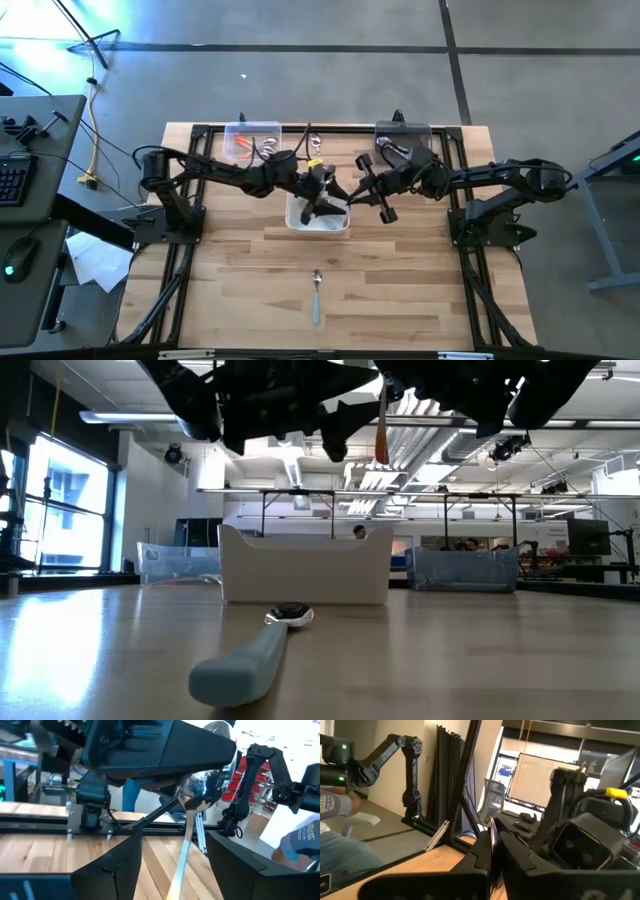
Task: Sort silverware by color (type)
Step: Put the orange spoon into the transparent bin
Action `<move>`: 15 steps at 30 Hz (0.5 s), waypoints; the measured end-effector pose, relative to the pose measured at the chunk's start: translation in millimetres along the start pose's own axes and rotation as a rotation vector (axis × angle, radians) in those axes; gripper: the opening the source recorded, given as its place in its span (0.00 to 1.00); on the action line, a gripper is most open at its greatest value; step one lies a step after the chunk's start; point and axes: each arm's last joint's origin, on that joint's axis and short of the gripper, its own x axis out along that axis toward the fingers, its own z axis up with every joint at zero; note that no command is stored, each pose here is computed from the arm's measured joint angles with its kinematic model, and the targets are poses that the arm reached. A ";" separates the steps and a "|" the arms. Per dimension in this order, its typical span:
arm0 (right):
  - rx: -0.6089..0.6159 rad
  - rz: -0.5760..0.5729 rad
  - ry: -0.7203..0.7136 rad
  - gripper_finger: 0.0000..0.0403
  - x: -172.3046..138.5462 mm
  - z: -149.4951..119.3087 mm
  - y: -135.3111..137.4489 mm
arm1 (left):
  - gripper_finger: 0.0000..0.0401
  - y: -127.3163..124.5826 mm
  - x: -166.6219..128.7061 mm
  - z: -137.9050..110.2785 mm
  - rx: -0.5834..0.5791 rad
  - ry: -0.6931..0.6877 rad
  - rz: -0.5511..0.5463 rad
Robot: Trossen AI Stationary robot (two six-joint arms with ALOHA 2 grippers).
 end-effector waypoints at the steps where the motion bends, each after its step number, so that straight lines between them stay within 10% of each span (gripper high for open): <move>1: -0.003 0.005 -0.003 0.02 0.0 0.3 0.1 | 0.52 1.3 2.1 0.3 0.010 -0.001 -0.003; 15: -0.030 0.017 -0.013 0.02 0.0 1.3 0.3 | 0.32 -6.3 13.0 -0.2 0.121 0.002 -0.052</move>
